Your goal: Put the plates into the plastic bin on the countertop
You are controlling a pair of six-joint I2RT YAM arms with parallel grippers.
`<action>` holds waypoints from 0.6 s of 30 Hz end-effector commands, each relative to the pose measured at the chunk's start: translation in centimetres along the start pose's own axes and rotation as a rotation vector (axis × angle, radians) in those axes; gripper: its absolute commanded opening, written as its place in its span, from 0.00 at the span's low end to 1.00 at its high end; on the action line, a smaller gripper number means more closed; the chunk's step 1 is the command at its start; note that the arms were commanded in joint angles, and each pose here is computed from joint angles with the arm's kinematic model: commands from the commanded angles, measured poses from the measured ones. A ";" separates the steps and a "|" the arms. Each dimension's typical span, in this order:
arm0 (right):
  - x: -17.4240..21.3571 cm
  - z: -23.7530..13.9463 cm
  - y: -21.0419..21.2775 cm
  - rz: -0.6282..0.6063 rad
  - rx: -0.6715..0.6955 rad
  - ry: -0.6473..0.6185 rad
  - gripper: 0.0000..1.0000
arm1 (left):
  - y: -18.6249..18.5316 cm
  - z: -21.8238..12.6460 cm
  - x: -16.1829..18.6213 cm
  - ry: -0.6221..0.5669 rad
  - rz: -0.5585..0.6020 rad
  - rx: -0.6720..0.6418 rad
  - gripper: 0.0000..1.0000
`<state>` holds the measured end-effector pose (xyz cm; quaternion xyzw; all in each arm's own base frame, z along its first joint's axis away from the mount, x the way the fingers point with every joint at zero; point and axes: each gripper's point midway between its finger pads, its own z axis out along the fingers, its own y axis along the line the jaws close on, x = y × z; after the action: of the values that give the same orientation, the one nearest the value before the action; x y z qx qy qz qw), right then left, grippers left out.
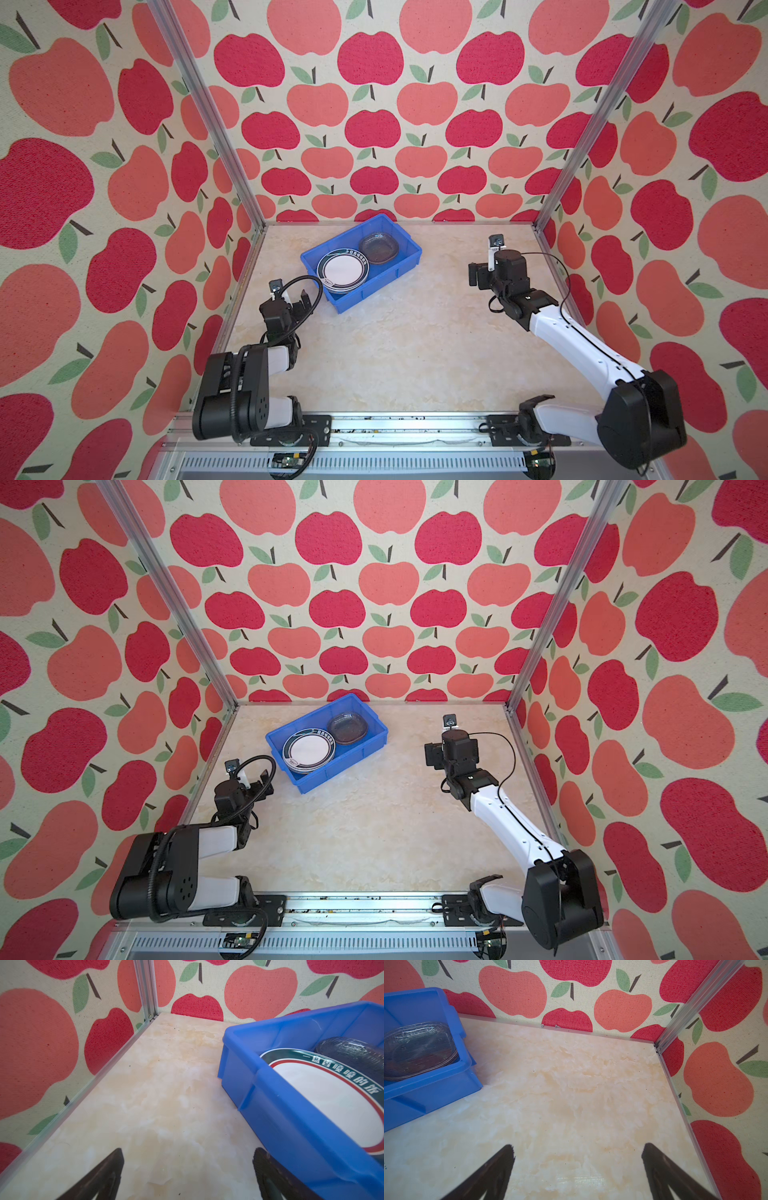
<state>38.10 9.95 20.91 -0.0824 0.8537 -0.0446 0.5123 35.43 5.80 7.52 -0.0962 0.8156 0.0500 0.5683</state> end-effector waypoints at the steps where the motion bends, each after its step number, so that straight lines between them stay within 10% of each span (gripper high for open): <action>1: 1.0 0.7 -1.6 -0.004 0.062 0.007 1.00 | -0.5 -0.1 -1.6 -0.170 -0.016 0.045 0.99; 18: 9.4 5.3 -7.1 0.022 0.171 -0.094 1.00 | -1.9 2.1 -0.9 -0.020 0.026 0.101 0.99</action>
<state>36.85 -0.15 8.68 -0.0161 0.8618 -0.1311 0.4897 37.97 5.04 7.82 -0.0739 0.8066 0.0252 0.5859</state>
